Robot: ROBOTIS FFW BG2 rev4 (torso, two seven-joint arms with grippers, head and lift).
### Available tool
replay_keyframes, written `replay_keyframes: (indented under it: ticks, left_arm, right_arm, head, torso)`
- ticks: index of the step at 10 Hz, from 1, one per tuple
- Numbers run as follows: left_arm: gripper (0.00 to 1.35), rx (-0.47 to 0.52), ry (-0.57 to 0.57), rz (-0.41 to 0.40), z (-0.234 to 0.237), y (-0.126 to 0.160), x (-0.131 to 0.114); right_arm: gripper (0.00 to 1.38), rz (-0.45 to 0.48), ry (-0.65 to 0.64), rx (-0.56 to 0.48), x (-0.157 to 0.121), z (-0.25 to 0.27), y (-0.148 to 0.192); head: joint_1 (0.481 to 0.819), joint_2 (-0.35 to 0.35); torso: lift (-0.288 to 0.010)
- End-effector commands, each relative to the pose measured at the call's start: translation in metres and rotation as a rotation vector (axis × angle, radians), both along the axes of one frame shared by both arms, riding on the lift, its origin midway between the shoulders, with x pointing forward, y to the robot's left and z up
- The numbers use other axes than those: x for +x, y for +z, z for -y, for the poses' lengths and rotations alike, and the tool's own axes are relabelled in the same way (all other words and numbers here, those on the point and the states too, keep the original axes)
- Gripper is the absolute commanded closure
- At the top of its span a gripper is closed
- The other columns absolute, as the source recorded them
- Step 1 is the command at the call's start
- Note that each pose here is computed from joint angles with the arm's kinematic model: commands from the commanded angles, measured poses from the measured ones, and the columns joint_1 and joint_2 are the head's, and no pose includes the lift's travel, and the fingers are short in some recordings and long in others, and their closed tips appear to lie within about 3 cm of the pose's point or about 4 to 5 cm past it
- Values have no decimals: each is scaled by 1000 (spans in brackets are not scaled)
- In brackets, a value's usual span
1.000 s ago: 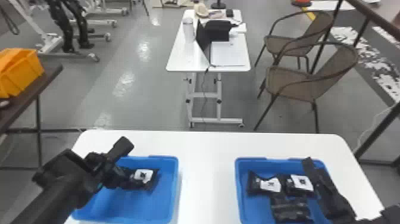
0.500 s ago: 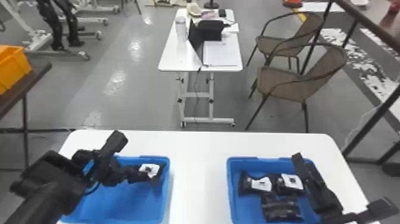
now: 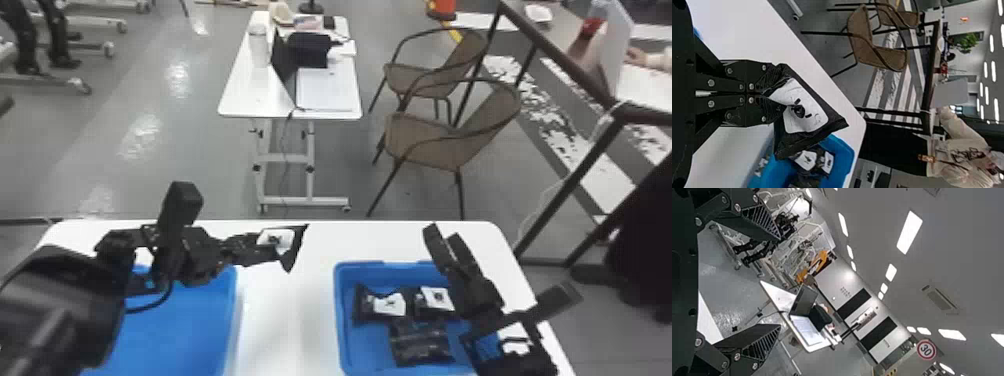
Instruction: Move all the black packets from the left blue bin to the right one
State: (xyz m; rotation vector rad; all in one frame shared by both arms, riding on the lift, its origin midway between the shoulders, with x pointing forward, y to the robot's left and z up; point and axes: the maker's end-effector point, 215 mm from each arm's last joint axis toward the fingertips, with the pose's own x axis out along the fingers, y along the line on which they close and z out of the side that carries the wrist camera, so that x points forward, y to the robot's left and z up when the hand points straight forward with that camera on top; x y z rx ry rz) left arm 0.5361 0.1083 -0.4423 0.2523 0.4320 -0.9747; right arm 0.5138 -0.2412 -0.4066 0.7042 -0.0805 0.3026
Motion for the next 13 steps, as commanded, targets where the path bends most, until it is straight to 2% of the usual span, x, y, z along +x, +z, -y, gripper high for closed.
replay_keyframes:
  ticks: [1, 3, 5, 6, 9, 10, 11, 12, 13]
  left_arm:
    - [1208, -51, -38, 34, 45, 12, 10]
    - [1208, -38, -108, 63, 90, 19, 24]
    - [1208, -57, -156, 110, 123, 40, 32]
    - [1208, -86, -170, 125, 137, 53, 32]
    - [1208, -140, -187, 114, 156, 63, 26]
    - [1208, -148, -184, 114, 158, 64, 26]
    - [1208, -160, -178, 115, 160, 67, 27]
    - [1208, -166, -177, 118, 161, 69, 28]
    - [1208, -171, -176, 126, 162, 72, 29]
  right_arm:
    - [233, 48, 56, 6, 13, -32, 24]
    - [139, 106, 134, 10, 23, -75, 56]
    - [134, 131, 223, 13, 31, -122, 73]
    - [134, 128, 233, 7, 33, -127, 71]
    - [148, 119, 240, -4, 38, -131, 67]
    - [437, 110, 253, -8, 38, -135, 65]
    - [918, 102, 259, -23, 38, -137, 63]
    - [1069, 84, 268, -31, 38, -141, 58]
    - [1144, 62, 292, -41, 35, -148, 51]
  head:
    - [695, -137]
    - [695, -148]
    - [695, -143]
    - [695, -137]
    - [695, -145]
    - [695, -150]
    - [695, -153]
    - [695, -153]
    - [695, -152]
  torso:
    - [0]
    - [0]
    - [0]
    - [0]
    - [0]
    - [0]
    - [0]
    - [0]
    - [0]
